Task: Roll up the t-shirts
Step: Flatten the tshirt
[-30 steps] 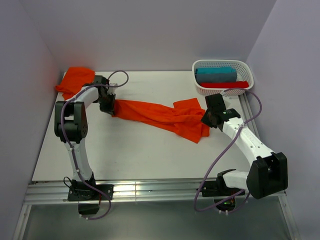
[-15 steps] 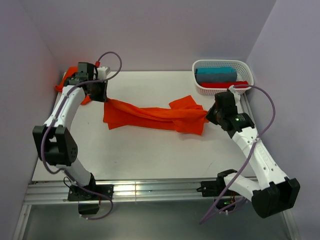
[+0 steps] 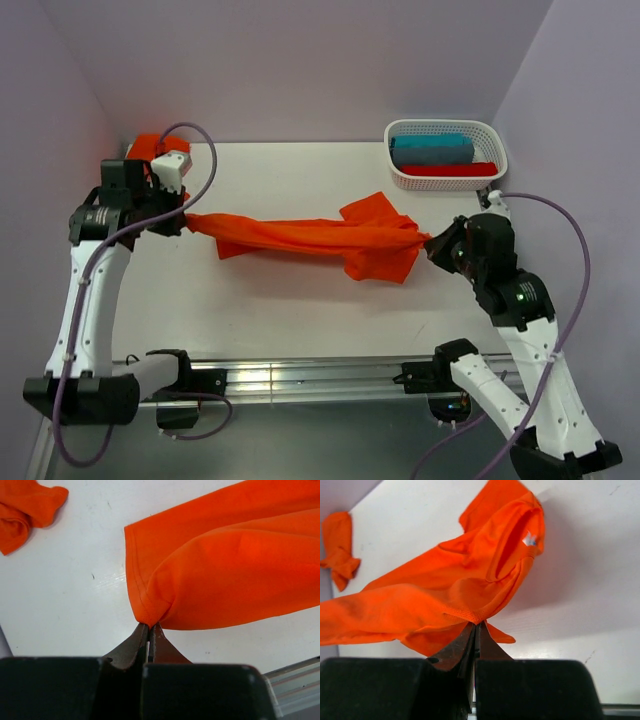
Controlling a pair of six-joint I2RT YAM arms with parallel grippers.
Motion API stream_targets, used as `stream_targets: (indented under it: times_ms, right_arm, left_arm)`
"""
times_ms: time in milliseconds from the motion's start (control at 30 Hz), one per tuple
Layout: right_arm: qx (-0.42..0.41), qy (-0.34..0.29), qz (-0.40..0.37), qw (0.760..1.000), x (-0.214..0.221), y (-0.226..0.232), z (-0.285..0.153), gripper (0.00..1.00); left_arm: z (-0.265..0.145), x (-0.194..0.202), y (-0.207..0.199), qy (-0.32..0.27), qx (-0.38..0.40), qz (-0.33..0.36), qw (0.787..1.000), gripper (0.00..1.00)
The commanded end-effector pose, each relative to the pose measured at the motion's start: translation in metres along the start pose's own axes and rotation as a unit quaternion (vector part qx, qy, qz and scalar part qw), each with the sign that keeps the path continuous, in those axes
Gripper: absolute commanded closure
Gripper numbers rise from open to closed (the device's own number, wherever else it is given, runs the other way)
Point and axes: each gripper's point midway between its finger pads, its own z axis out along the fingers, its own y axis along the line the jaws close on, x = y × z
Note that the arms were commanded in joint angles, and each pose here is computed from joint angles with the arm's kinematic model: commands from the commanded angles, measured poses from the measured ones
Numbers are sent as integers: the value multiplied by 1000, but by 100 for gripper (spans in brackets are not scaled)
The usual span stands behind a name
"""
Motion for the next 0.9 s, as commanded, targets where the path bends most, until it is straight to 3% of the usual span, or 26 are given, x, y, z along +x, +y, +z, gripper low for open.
stream_targets:
  times_ms: [0,233,400,433,567,600,633,700,767,800,833,867]
  right_arm:
    - [-46,-12,-2,999,-8,13,-31,100]
    - [-141,-61,2,988,-30,44,-90,100]
    - [-204,-105,-17,973,-65,79,-121,100]
    - [-199,-96,-26,975,-70,86,-109,100]
    - [-206,-81,-59,973,-95,120,-68,100]
    - [-210,-88,-65,972,-106,129,-63,100]
    - [-191,-66,-77,976,-108,134,-30,100]
    - [-197,-88,-89,972,-134,154,-13,100]
    - [-181,-82,-107,974,-148,168,38,100]
    - [-192,-109,-114,969,-171,185,36,100]
    - [-174,-93,-127,972,-173,189,77,100]
    - [-171,-101,-132,971,-183,195,89,100]
  left_arm:
    - [-37,5,-11,-31,2,25,999,100]
    - [-102,-14,-12,-113,-48,26,992,100]
    - [-150,-56,-9,-218,-83,20,972,100]
    - [-154,-70,-7,-245,-88,13,965,100]
    - [-131,-107,6,-268,-90,-2,959,100]
    - [-108,-116,13,-254,-86,-6,963,100]
    - [-97,-126,17,-261,-86,-7,962,100]
    - [-63,-155,30,-274,-83,-3,958,100]
    - [-26,-180,48,-271,-91,-12,958,100]
    - [-21,-203,55,-301,-99,-8,948,100]
    - [-12,-215,63,-311,-108,-16,944,100]
    - [4,-233,74,-321,-115,-19,940,100]
